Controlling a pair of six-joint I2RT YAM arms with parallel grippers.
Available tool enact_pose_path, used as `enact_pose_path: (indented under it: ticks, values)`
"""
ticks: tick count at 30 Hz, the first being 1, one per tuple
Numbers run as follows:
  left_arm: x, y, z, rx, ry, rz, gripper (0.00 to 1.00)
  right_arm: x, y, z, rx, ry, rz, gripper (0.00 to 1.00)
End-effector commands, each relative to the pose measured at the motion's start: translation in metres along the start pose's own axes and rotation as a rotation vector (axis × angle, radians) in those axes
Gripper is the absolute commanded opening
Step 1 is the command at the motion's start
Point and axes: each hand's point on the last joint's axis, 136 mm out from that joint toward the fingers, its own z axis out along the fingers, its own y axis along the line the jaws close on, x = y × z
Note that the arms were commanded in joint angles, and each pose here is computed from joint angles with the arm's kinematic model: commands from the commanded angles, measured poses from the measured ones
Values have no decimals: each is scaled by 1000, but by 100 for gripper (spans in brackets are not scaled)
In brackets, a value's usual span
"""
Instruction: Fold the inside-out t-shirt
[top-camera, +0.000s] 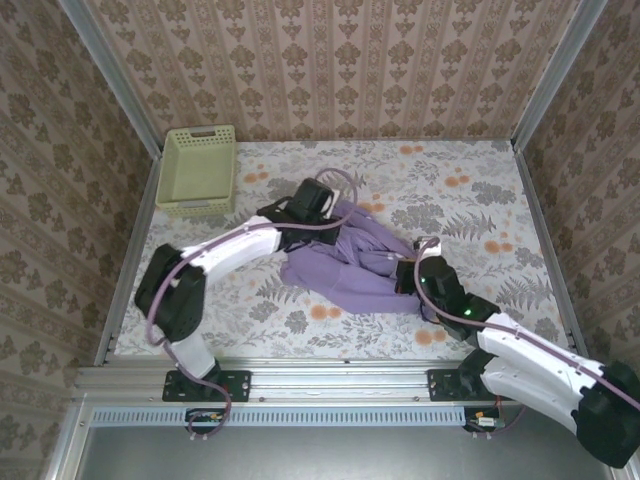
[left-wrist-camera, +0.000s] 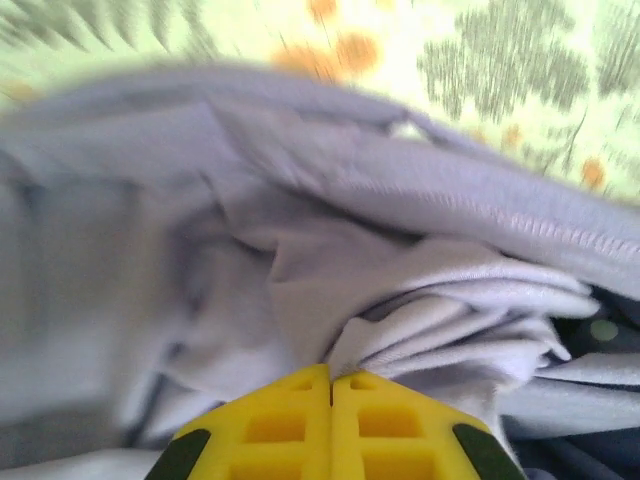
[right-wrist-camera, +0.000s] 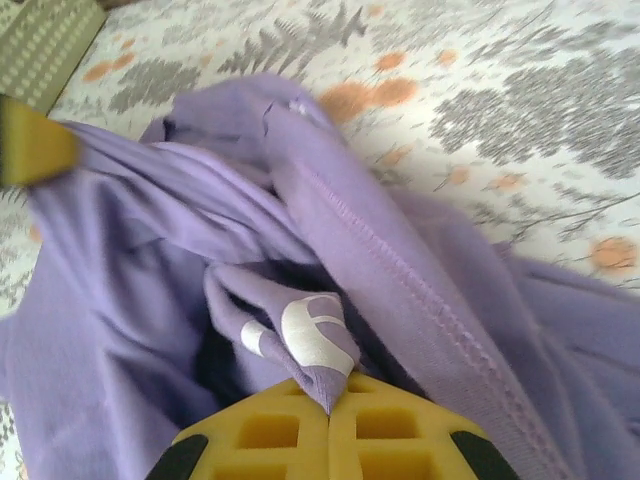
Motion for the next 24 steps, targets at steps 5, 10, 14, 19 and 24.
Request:
enact_pose_path:
  ticks: [5, 10, 14, 19, 24]
  values:
    - [-6, 110, -90, -293, -188, -309, 0, -28, -12, -24, 51, -27, 3, 0]
    - [18, 119, -61, -300, -56, -288, 0, 15, -6, 1, -9, 105, 22, 2]
    - [36, 107, -25, -205, 74, -269, 0, 35, -10, 21, 53, 230, -8, 37]
    - [53, 96, -19, -136, 98, -294, 0, 7, 2, 20, 98, 271, -127, 76]
    - [62, 91, -24, -95, 63, -309, 0, -10, 14, 23, 189, 338, -309, 81]
